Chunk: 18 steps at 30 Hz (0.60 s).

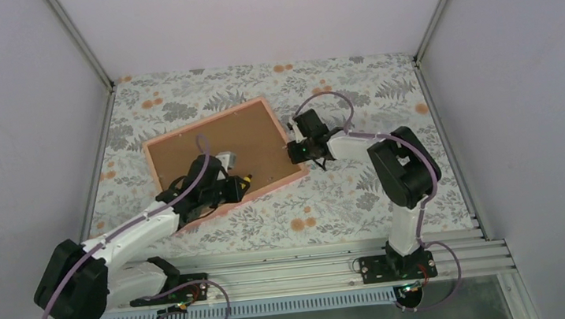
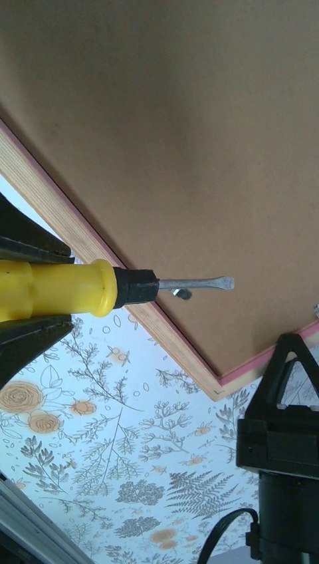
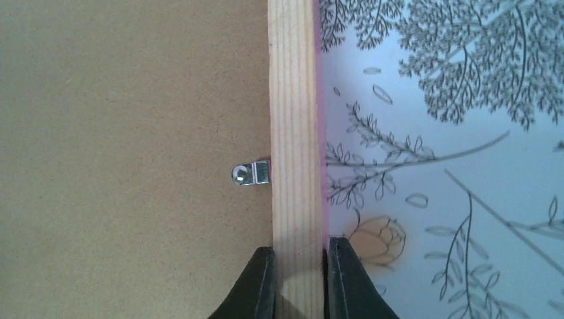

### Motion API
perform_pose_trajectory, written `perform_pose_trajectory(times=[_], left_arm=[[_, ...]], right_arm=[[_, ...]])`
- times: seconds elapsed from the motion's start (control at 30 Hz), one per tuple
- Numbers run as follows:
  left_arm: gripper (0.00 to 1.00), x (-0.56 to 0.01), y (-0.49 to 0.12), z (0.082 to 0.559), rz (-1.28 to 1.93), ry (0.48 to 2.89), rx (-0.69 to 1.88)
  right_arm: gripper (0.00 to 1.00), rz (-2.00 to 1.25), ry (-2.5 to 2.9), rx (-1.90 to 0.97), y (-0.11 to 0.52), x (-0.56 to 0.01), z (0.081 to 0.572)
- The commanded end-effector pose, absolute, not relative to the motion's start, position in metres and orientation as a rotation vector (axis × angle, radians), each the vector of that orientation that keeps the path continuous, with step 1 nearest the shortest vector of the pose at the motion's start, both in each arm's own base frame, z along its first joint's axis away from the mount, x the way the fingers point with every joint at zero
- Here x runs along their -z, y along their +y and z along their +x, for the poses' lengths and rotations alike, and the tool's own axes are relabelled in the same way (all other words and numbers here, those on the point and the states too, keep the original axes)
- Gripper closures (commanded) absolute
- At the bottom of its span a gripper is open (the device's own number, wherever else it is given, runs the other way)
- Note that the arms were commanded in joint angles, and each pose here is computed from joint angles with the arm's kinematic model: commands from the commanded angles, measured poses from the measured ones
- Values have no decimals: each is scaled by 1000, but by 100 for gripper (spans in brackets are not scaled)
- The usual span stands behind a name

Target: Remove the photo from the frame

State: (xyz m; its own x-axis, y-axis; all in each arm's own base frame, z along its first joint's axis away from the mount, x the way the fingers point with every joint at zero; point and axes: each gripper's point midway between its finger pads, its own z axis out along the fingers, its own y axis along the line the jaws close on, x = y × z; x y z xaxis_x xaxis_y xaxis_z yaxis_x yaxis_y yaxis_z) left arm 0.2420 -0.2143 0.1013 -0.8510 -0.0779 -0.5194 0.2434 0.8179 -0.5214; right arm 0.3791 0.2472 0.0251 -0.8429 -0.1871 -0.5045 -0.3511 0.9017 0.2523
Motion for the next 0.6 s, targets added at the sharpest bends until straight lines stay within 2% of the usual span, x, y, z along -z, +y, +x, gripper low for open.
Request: perform_pose_trajectory(times=[0.0,0.57], left_arm=[[98,-119,-237,253,183,2399,874],[98,-95,-286,265,322,2437,955]], right_arm=[[96,-231,2739,-400,232,2,340],[96,-193,2703,-540,253,-12,294]])
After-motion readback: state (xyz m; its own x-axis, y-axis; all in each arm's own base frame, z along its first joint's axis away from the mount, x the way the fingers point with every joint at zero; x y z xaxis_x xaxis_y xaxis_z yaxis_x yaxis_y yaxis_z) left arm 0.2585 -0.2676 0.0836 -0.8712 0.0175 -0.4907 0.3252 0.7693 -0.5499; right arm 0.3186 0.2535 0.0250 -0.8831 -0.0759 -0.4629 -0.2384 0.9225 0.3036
